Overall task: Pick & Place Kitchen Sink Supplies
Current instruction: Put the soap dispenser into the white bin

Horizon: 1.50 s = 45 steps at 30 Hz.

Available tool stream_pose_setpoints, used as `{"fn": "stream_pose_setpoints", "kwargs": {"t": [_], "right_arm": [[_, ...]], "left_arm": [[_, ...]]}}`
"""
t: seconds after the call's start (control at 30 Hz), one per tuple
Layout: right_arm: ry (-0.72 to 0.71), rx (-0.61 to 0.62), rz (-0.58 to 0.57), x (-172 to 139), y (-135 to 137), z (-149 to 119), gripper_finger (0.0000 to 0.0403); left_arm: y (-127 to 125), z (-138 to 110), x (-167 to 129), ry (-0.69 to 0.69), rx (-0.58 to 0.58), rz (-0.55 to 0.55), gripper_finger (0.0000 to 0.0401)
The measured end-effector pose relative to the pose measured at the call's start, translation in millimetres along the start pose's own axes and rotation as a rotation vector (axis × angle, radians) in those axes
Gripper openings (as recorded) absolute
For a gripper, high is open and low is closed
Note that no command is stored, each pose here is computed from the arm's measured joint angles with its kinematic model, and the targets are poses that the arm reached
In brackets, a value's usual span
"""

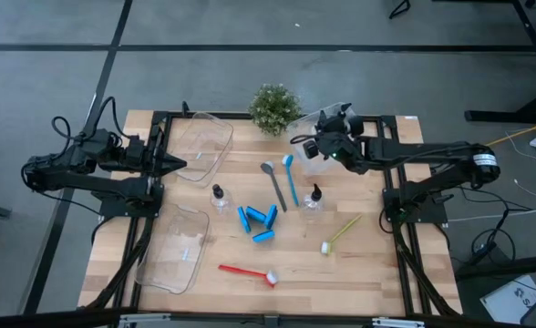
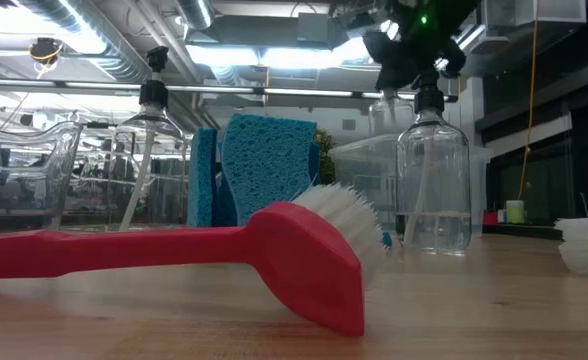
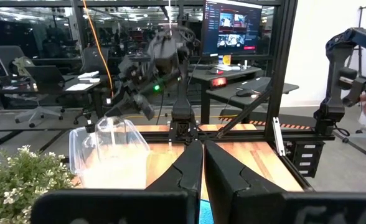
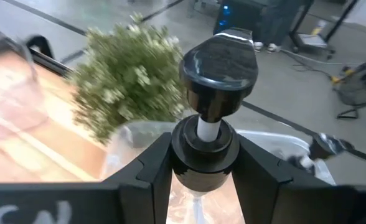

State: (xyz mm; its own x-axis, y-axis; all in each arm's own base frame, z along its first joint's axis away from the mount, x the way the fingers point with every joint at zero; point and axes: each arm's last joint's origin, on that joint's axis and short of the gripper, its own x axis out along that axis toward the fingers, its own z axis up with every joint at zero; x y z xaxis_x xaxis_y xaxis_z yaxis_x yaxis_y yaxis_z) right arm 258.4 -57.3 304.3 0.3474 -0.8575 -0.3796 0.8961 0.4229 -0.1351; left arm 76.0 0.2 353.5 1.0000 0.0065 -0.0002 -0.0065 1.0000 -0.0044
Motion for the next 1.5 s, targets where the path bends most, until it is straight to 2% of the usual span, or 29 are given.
{"fn": "stream_pose_setpoints", "kwargs": {"t": [0.13,0.3,0.63,0.97,1.13,1.33,1.5], "right_arm": [[-0.012,0.036,-0.018,7,0,-9,0.0135],[-0.074,0.09,-0.004,14,1,-6,0.0135],[-0.046,0.123,-0.059,33,-10,-25,0.0135],[-0.01,0.173,0.023,50,-15,-52,0.0135],[0.0,0.17,0.036,50,-16,-54,0.0135],[0.009,0.157,0.033,50,-16,-55,0.0181],[0.032,0.131,0.024,50,-17,-58,0.0184]], "left_arm": [[0,0,0,0.0,0.0,-0.001,0.0012],[0,0,0,0.0,0.0,-0.001,0.0011],[0,0,0,0.0,0.0,0.0,0.0011],[0,0,0,0.0,0.0,0.0,0.001],[0,0,0,0.0,0.0,0.0,0.0013],[0,0,0,0.0,0.0,0.0,0.0008],[0,0,0,0.0,0.0,0.0,0.001]]}}
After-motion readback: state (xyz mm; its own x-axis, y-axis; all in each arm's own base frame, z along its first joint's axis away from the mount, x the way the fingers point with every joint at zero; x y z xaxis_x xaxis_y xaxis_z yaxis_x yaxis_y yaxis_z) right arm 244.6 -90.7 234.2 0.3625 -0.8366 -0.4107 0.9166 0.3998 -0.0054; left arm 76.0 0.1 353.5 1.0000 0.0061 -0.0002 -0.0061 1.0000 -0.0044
